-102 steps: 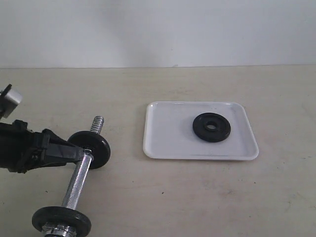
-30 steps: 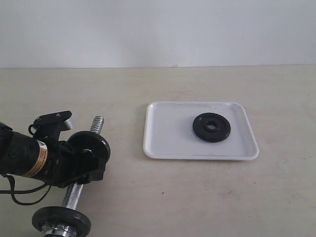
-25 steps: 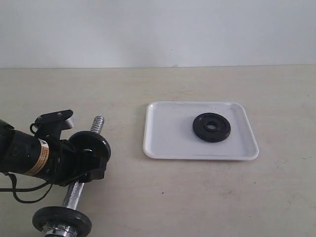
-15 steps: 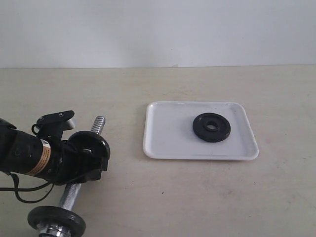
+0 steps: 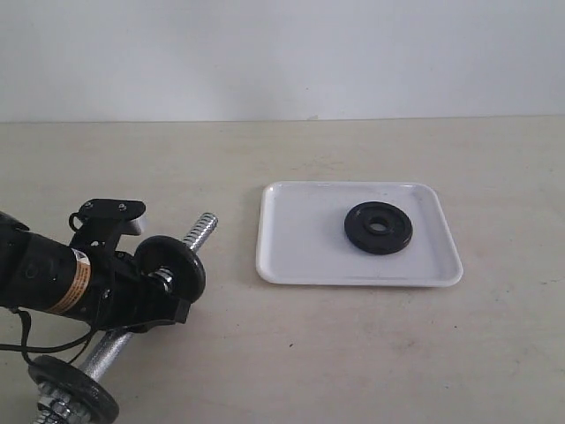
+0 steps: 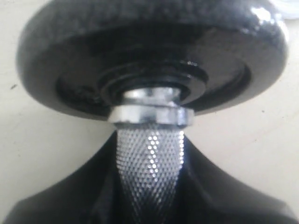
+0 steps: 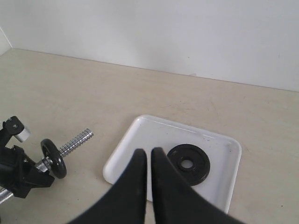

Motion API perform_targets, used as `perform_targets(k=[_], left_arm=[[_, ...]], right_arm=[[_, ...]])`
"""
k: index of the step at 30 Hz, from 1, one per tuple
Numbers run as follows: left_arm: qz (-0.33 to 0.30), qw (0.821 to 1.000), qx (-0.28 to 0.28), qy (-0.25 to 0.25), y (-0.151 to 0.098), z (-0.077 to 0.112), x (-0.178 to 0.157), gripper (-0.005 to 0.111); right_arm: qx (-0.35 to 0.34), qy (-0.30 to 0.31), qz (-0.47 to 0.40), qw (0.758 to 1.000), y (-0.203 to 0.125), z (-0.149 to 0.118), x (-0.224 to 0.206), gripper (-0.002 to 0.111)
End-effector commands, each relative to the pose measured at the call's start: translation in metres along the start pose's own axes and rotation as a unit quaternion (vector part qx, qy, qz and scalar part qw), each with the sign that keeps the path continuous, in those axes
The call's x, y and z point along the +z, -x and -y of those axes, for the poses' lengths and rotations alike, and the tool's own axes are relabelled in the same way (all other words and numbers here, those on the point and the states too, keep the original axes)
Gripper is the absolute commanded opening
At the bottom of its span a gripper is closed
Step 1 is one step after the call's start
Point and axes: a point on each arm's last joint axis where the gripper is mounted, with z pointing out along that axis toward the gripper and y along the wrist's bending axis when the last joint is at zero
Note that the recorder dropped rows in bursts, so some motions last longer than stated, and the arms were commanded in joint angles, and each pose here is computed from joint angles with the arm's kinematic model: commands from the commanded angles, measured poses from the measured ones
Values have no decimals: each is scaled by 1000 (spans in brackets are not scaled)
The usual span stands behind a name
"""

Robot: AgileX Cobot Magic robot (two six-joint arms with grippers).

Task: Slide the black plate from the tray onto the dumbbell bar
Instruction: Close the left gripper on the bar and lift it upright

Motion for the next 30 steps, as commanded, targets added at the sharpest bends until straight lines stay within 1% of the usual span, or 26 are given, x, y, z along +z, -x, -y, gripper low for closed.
perform_targets(k=[1,7,12,19,22,26,30], left_arm=[[-10,998,55,-16,-3,3,3,4],[1,995,94,-33,4,6,2,4],[19,989,135,-60,14,12,1,4],[66,978,190,-56,34,18,-15,4],[87,974,200,-52,41,20,-25,4],[103,967,228,-45,45,22,-33,4],[101,963,248,-42,45,22,-33,4]], right_arm=[[-7,1,2,1000,2,-1,-1,1],[-8,3,-1,1000,1,-1,-1,1],[-10,4,-5,1000,1,-1,-1,1],[-12,5,-8,1000,0,-1,-1,1],[-12,5,-8,1000,0,-1,-1,1],[-12,5,-8,1000,0,-1,-1,1],[-12,5,-8,1000,0,-1,-1,1]])
